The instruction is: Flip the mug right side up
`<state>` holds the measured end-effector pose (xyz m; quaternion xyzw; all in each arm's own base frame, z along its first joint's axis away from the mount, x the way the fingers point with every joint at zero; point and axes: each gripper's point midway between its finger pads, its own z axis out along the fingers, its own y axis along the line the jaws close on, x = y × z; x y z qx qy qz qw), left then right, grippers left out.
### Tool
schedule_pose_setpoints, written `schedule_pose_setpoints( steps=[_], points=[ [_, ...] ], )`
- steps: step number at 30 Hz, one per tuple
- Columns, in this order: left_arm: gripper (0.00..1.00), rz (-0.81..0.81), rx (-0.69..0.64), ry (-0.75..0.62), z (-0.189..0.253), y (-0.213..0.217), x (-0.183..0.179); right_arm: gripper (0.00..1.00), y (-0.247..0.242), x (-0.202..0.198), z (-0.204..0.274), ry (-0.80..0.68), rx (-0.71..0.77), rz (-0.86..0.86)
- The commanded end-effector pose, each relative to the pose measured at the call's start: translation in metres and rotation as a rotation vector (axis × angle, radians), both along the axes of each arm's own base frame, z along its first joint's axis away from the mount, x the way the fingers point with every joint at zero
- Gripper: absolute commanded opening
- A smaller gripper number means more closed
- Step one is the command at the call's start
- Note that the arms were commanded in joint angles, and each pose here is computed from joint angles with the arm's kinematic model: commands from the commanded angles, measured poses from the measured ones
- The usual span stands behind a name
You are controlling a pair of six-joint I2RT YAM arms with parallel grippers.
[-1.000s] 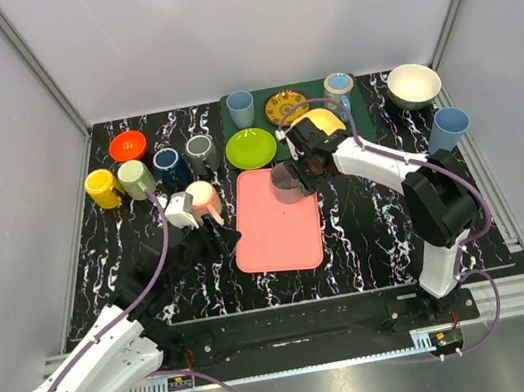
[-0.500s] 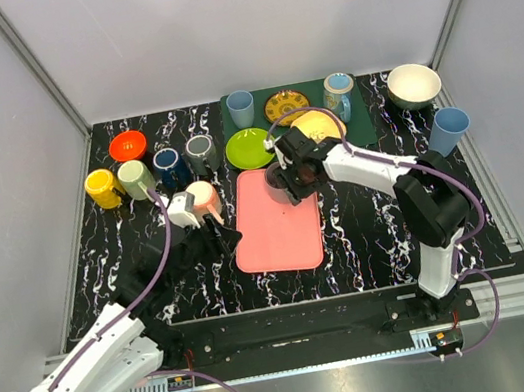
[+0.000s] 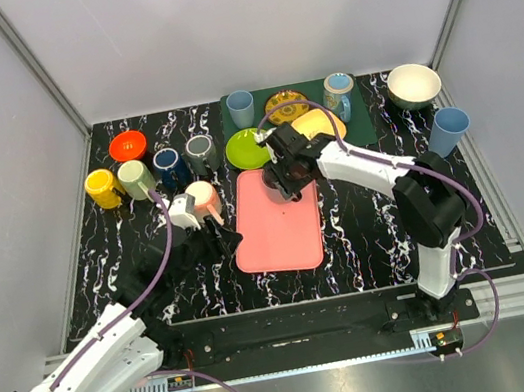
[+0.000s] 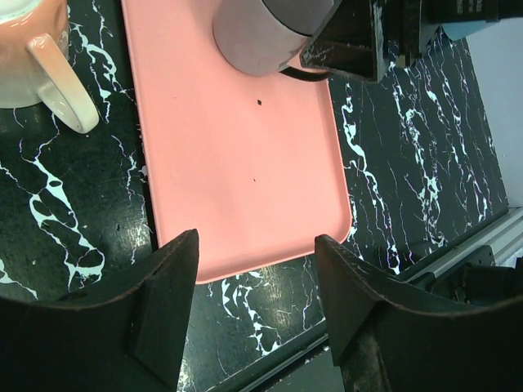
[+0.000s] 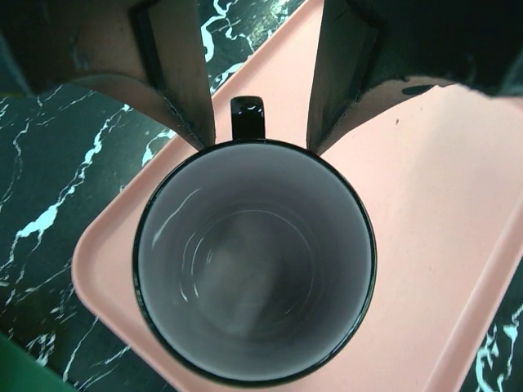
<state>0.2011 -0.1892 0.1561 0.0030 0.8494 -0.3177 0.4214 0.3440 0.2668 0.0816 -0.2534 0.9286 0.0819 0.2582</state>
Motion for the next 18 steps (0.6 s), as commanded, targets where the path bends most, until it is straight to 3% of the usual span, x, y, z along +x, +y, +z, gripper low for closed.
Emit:
schedule_pose_setpoints(
  steps=[1, 9, 13, 18],
  points=[
    [0.62, -0.016, -0.050, -0.033, 0.013, -0.007, 0.002, 0.54, 0.000, 0.022, 0.009, -0.067, -0.050, -0.035],
    [0.61, -0.016, -0.047, -0.030, 0.012, -0.005, 0.000, 0.44, -0.001, 0.028, 0.000, -0.049, -0.067, -0.032],
    [0.62, -0.016, -0.047, -0.028, 0.012, -0.006, 0.001, 0.22, -0.001, 0.028, 0.000, -0.051, -0.060, -0.030],
    [0.62, -0.016, -0.045, -0.025, 0.011, -0.007, 0.001, 0.07, 0.000, 0.028, 0.008, -0.064, -0.034, -0.050]
  ],
)
